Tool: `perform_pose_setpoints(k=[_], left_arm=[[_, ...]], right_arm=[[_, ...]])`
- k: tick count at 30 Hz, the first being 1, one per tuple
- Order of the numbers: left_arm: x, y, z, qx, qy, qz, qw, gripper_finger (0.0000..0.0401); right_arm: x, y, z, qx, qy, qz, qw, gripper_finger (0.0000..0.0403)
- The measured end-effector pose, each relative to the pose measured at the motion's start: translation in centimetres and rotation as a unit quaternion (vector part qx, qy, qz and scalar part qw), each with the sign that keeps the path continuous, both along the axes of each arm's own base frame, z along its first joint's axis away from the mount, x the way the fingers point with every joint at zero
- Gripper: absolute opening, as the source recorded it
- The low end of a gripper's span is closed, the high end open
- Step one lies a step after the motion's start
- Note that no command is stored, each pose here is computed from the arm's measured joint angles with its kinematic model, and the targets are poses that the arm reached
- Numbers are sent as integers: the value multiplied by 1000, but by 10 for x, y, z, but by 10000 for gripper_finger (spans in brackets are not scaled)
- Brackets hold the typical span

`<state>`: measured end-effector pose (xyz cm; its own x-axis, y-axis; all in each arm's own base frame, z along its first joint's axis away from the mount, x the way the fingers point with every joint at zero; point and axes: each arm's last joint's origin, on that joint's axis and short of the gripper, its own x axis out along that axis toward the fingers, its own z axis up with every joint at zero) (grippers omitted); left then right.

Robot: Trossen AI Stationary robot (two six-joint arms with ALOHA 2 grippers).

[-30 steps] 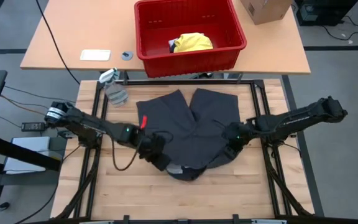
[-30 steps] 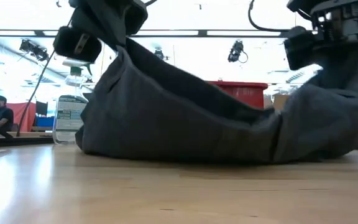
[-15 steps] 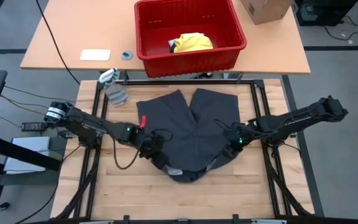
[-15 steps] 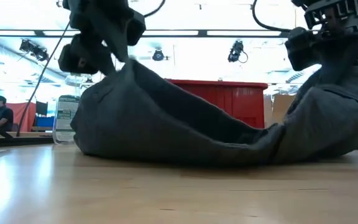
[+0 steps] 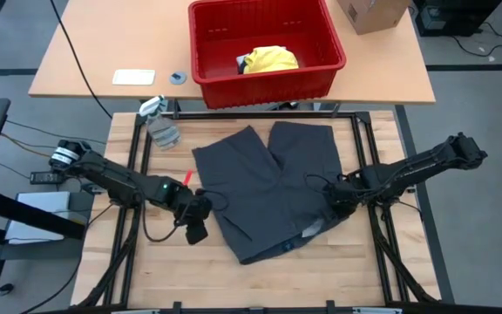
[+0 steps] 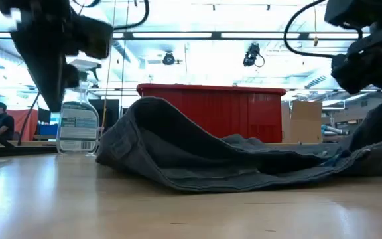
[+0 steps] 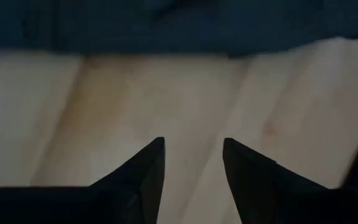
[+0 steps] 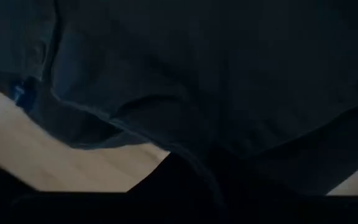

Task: Fold Laundry from Bin
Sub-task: Fold the black short

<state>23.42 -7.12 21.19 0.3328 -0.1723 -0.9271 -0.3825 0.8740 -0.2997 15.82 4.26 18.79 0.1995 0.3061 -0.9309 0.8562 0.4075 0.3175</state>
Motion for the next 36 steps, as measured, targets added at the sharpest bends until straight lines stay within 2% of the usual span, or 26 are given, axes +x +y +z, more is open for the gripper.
perform_pose_setpoints(k=[3, 5, 8, 10, 12, 14, 20, 25, 31, 33, 36], left_arm=[[1, 11, -10, 12, -5, -10, 1000, 158], [0, 19, -13, 23, -2, -22, 999, 156], [2, 31, -17, 56, -13, -45, 997, 155], [2, 40, -21, 70, -13, -54, 996, 155], [1, 49, -28, 36, -18, -56, 998, 155], [-5, 54, -39, -11, -10, -58, 998, 155], [-20, 55, -69, -49, -5, -69, 996, 155], [-22, 47, -70, -62, -6, -80, 995, 155], [-20, 35, -63, -87, -21, -99, 991, 155], [-19, 33, -63, -88, -27, -105, 990, 155], [-18, 32, -61, -88, -35, -104, 990, 155]], right_arm=[[-1, 9, 2, 31, 6, -13, 999, 48], [2, 17, 3, 46, -15, -2, 999, 41], [6, 25, 6, 44, -54, 9, 997, 42], [9, 28, 8, 65, -59, -11, 996, 51], [10, 31, 11, 106, -50, -50, 992, 61], [12, 38, 17, 124, -54, -68, 988, 70], [10, 46, 34, 63, -66, -125, 988, 73], [12, 61, 37, 51, -106, -95, 988, 83], [29, 92, 50, 131, -229, -58, 963, 127], [27, 96, 51, 160, -214, -65, 961, 139], [21, 94, 47, 187, -137, -94, 968, 145]])
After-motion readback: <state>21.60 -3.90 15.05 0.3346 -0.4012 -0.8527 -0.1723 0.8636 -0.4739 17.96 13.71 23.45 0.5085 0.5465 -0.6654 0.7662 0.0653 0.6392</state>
